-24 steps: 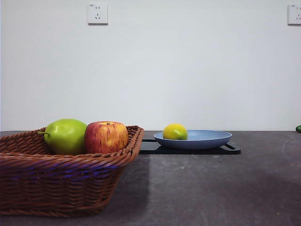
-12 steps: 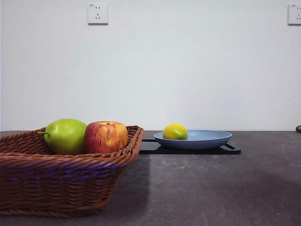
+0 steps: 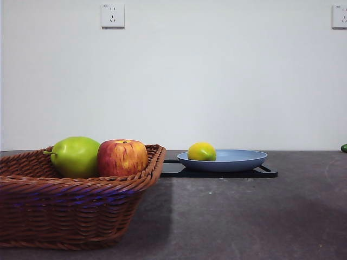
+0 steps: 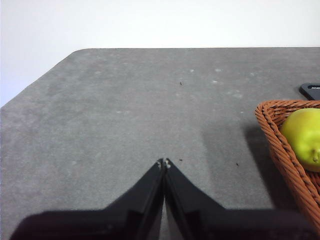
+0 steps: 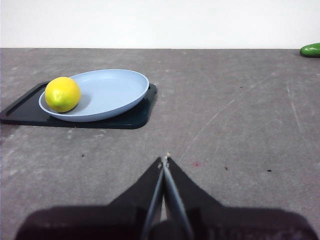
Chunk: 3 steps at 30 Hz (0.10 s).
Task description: Take the lemon from the basket,put the lemon in the plate,hand out the plate
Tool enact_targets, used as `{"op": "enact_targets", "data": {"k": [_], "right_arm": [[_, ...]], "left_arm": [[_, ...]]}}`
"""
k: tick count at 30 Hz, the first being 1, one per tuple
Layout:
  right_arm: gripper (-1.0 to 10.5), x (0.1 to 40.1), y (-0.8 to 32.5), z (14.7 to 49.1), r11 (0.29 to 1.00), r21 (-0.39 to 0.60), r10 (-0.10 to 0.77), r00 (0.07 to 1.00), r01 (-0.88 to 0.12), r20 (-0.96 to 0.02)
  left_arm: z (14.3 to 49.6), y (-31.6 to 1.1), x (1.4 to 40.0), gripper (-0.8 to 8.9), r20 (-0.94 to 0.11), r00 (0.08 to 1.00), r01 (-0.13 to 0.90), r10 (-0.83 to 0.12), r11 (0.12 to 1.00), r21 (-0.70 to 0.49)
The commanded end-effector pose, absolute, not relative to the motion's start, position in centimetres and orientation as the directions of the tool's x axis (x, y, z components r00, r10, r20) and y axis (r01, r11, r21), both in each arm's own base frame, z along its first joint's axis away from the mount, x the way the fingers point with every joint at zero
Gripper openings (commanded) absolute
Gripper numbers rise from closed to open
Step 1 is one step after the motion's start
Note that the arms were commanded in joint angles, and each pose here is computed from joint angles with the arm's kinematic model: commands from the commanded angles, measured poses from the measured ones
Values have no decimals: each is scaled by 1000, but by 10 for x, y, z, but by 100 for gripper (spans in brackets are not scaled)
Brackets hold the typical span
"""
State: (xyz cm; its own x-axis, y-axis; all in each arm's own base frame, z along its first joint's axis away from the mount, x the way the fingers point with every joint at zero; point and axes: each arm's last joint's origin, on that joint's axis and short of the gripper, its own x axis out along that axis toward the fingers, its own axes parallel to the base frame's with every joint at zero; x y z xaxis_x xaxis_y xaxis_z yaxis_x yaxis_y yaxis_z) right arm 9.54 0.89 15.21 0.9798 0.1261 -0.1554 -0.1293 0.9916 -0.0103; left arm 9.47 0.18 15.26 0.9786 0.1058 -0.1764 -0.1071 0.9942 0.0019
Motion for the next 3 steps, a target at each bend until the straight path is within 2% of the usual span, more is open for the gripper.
{"op": "enact_targets", "data": {"k": [1, 3], "right_arm": [[11, 95, 9, 149, 992, -2, 123, 978, -125, -167], [11, 95, 9, 149, 992, -2, 123, 978, -125, -167]], "left_arm": [[150, 2, 95, 9, -178, 978, -114, 111, 994, -6], [150, 2, 95, 9, -178, 978, -114, 111, 994, -6]]}}
